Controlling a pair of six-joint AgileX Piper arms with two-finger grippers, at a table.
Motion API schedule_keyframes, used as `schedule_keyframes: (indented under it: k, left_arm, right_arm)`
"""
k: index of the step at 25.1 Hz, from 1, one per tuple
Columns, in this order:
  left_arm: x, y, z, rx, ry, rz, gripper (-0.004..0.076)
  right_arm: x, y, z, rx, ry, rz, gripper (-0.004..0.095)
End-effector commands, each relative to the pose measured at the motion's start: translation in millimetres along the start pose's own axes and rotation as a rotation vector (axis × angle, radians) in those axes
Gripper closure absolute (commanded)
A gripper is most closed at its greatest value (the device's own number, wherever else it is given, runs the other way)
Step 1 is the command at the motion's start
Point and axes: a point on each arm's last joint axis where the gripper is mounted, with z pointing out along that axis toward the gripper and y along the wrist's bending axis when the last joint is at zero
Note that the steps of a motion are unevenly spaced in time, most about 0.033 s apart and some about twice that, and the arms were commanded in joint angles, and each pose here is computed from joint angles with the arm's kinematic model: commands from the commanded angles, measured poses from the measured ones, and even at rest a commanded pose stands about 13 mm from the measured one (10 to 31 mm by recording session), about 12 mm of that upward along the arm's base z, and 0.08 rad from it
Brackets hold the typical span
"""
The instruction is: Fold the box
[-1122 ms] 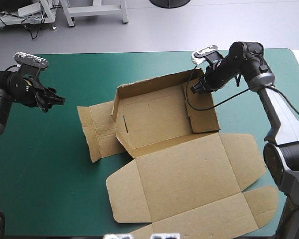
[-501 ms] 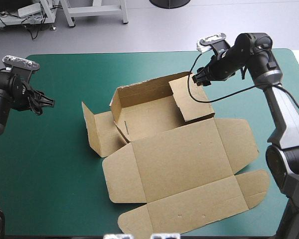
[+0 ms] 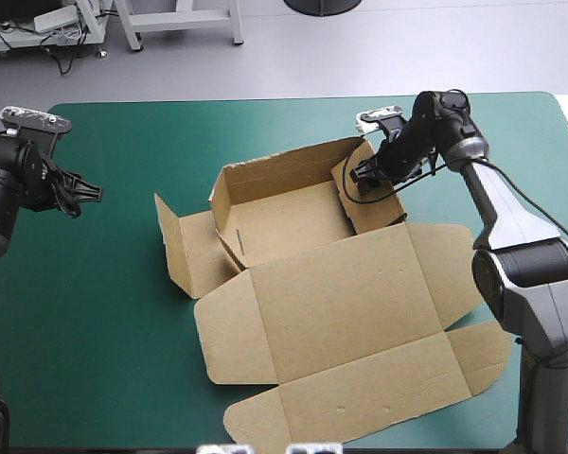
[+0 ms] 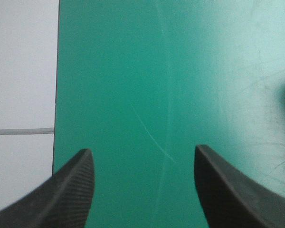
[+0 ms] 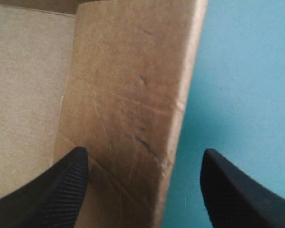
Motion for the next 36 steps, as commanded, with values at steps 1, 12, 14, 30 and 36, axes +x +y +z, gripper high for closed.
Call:
schedule_keyframes:
  k: [1,12,14,30,36]
  left_arm:
    - [-4.9,6.5,-18.0,-0.028,-0.087,-0.019,0.0283]
    - [-6.5,6.0,-18.1,-0.022,-0.105,-0.033,0.0283]
    - [-8.2,6.2,-18.3,-0.022,-0.124,-0.054,0.0283]
    - [-9.4,26.2,-17.9,-0.145,-0.171,-0.17,0.0283]
    - [-11.5,27.9,-14.3,0.134,-0.249,-0.285,0.0283]
  right_arm:
    - [-4.5,6.4,-18.6,-0.024,-0.047,0.009,0.0275]
    - [-7.6,23.7,-32.3,-0.055,-0.086,-0.043,0.0926]
    - [-7.1,32.3,-63.1,-0.057,-0.154,-0.074,0.0926]
    - [70.8,25.8,-309.3,-0.244,-0.855,-0.065,0.0926]
    - [77.0,22.6,-319.5,-0.246,-0.893,-0.054,0.0926]
